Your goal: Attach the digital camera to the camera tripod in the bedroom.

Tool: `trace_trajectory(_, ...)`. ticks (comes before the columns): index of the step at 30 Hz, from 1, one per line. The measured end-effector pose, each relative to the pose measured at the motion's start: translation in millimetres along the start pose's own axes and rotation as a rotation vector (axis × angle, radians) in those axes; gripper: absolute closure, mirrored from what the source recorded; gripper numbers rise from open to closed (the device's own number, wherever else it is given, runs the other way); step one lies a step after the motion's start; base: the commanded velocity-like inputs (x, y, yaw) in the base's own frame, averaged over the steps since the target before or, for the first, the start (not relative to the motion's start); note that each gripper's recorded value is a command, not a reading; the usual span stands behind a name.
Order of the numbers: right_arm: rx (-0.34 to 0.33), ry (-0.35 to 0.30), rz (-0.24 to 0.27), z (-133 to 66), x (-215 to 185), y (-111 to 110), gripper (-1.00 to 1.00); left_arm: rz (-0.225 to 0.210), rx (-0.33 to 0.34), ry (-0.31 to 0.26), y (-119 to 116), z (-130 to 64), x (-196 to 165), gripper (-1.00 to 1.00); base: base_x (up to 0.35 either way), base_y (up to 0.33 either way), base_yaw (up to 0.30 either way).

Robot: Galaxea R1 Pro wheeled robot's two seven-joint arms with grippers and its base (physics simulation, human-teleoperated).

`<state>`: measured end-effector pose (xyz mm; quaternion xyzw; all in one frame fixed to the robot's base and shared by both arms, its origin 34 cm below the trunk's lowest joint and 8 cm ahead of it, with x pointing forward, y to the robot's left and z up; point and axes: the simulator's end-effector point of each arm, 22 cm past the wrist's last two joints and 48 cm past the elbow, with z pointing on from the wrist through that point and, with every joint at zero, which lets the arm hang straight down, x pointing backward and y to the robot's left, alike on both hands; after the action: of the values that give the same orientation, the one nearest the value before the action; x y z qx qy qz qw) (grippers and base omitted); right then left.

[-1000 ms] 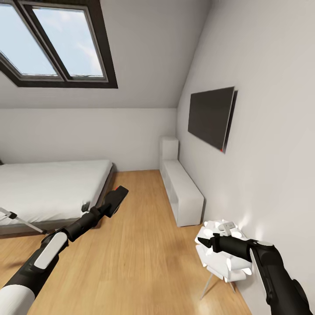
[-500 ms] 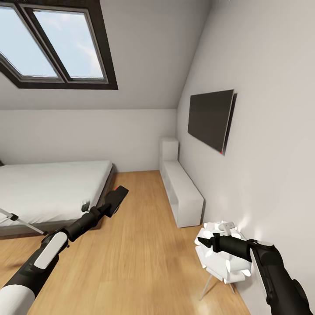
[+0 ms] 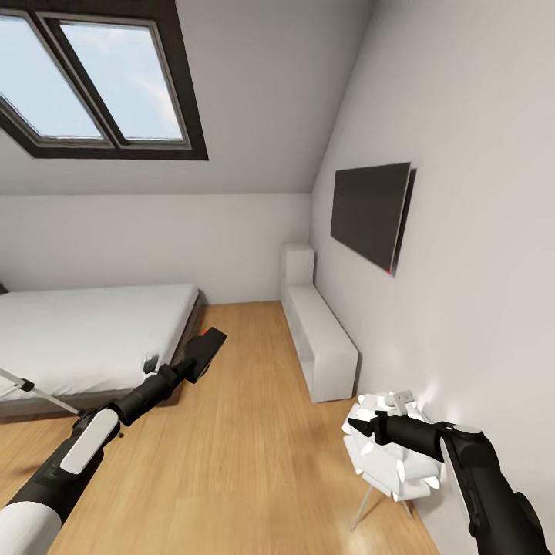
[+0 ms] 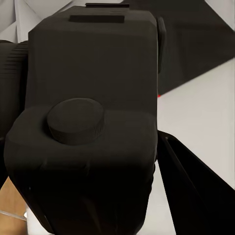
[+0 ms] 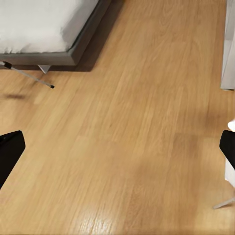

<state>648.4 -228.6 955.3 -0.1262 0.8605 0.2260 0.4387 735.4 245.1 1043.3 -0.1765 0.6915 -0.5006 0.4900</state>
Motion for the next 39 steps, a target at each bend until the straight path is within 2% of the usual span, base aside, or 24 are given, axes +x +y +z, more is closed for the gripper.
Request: trace_trajectory(39,0.002,0.004,0.0,-27.3,-24,15,-1.0,-0.007,-0.008,0.001,-33,-10.7,-13,1.0,0.0,0.0,0.0)
